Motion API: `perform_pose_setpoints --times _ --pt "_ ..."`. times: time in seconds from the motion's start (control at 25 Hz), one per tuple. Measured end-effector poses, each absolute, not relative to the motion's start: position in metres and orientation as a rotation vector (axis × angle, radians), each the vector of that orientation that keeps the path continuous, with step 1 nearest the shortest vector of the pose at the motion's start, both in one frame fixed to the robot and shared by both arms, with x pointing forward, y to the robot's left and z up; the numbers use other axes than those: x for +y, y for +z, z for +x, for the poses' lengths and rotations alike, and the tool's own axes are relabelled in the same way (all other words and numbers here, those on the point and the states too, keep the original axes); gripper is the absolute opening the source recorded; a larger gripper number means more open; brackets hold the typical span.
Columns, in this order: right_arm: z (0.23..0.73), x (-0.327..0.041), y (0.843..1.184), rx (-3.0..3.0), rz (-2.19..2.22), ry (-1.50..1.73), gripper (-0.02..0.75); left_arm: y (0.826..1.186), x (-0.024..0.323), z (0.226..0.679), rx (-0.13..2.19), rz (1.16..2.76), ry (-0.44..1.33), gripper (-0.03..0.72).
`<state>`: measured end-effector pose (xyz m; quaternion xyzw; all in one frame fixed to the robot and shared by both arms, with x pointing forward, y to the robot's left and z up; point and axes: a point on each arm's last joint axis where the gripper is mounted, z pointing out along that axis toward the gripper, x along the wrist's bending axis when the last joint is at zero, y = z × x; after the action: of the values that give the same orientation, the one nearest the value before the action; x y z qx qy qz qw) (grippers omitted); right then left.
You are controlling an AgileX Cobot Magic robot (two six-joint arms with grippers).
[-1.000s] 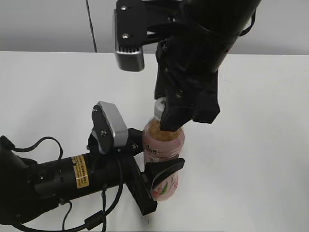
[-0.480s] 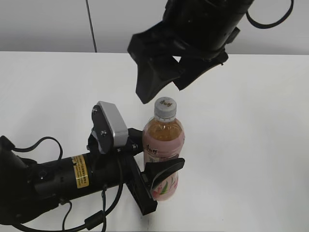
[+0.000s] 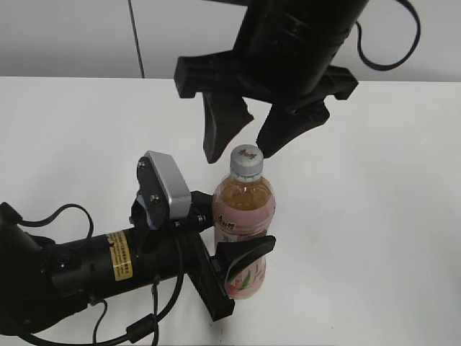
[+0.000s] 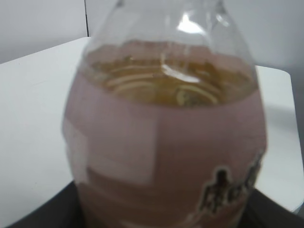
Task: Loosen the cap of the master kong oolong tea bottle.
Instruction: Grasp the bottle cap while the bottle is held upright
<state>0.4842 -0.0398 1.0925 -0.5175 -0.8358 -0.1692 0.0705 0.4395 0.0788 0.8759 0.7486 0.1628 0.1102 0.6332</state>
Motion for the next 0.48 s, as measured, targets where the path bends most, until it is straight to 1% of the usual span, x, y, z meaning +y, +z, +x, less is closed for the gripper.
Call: perform_pose_setpoints --times 0.12,0.28,0.4,0.48 --pt "0.4877 -0.0366 1.0833 -2.51 -1.564 -0.471 0.47 0.8758 0.0788 0.4395 0.373 1.712 0.252 0.385" --pt "0.4884 -0.0367 1.0823 -2.516 -1.566 -0.464 0.455 0.8758 0.0788 0.4395 0.373 1.712 0.252 0.385" --pt "0.4885 -0.037 1.0822 -2.521 -1.566 -0.462 0.395 0.8758 0.0788 0.4395 0.373 1.712 0.252 0.385" --pt "0.4888 -0.038 1.0819 -2.544 -1.55 -0.454 0.321 0.8758 0.0788 0.4395 0.373 1.712 0.252 0.385"
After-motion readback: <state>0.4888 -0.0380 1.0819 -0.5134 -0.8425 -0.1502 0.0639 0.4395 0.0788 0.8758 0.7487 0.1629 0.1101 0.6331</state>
